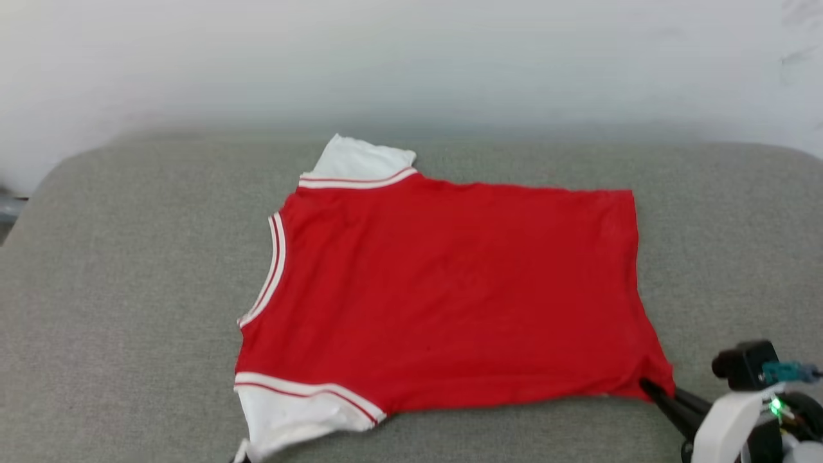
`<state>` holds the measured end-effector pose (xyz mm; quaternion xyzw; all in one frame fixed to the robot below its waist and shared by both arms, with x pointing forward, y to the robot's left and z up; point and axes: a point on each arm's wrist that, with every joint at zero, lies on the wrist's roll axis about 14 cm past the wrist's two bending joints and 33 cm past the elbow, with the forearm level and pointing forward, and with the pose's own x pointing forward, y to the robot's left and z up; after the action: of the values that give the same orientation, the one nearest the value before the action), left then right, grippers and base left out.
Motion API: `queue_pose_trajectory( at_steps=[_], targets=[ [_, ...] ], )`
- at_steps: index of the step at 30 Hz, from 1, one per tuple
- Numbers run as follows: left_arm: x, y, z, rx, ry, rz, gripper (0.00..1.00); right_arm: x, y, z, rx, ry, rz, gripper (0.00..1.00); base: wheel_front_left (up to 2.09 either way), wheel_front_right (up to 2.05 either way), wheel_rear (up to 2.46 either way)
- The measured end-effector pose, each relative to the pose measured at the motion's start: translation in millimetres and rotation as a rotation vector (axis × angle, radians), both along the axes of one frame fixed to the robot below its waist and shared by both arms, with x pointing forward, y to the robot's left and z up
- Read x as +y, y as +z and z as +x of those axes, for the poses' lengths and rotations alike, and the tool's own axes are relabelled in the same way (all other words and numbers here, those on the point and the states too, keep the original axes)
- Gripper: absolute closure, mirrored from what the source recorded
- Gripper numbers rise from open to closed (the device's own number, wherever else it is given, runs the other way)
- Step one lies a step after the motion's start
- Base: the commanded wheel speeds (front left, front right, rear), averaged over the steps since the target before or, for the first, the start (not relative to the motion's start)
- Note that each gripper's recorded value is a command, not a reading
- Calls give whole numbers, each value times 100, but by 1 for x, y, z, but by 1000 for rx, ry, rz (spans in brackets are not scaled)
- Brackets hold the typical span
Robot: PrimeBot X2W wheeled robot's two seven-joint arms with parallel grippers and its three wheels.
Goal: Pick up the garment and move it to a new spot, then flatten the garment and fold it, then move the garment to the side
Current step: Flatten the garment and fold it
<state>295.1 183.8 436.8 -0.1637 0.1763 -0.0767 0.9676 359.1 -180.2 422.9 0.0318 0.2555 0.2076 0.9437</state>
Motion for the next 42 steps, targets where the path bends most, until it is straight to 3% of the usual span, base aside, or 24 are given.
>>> queue_pose_trajectory(
  at_steps=[9,15,29,42],
  targets=[
    [-13,-25,-54,166,-36,-93,100,-10,-16,-46,74,-18,9,100,0,0,0],
    [-10,-26,-58,173,-31,-85,100,-13,-20,-57,97,-21,1,100,0,0,0],
    [-13,46,34,-147,-181,87,100,-5,12,-29,-4,-67,59,100,0,0,0],
    [-24,64,131,-197,-299,198,100,-7,14,17,-6,-100,64,100,0,0,0]
  ],
)
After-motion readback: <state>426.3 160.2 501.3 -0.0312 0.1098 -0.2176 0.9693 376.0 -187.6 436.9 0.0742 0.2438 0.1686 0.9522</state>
